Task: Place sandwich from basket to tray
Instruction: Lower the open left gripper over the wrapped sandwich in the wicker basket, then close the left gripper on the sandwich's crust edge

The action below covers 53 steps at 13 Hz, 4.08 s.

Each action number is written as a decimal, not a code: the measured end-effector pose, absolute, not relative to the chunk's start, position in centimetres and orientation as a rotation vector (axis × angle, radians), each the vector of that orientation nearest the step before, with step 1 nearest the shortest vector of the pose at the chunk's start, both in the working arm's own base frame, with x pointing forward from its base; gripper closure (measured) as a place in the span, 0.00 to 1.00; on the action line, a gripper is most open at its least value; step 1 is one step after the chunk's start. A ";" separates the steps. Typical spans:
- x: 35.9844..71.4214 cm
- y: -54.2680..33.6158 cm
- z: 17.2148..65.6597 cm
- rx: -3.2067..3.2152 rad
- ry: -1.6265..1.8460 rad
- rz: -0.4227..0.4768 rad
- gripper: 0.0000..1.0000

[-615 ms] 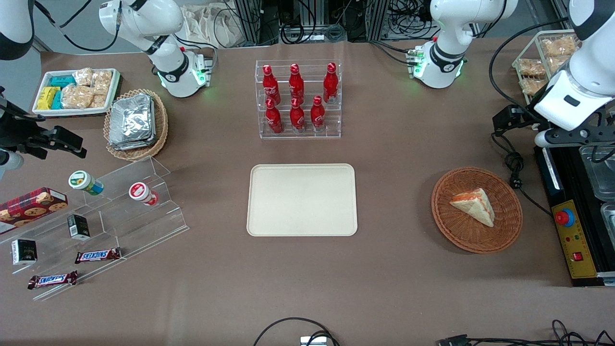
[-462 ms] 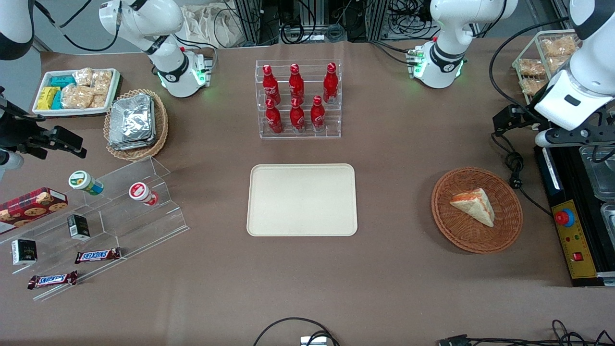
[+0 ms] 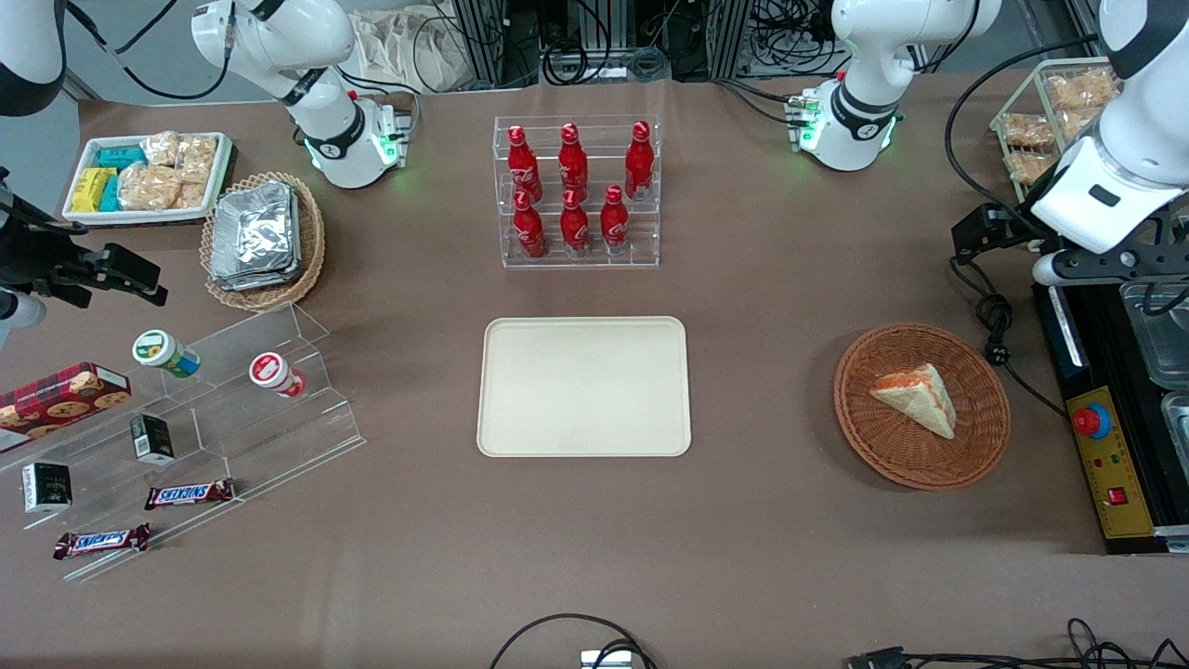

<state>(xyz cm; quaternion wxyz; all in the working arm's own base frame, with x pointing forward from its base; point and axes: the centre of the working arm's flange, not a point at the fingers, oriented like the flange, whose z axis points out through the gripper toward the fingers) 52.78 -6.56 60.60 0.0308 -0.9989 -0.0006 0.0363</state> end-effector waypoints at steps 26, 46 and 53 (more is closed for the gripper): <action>58.9 0.0 29.4 -2.857 -1.143 0.048 0.00; 60.6 0.2 30.6 -2.951 -0.885 0.122 0.72; 62.7 -3.9 45.6 -3.097 -0.121 0.193 0.81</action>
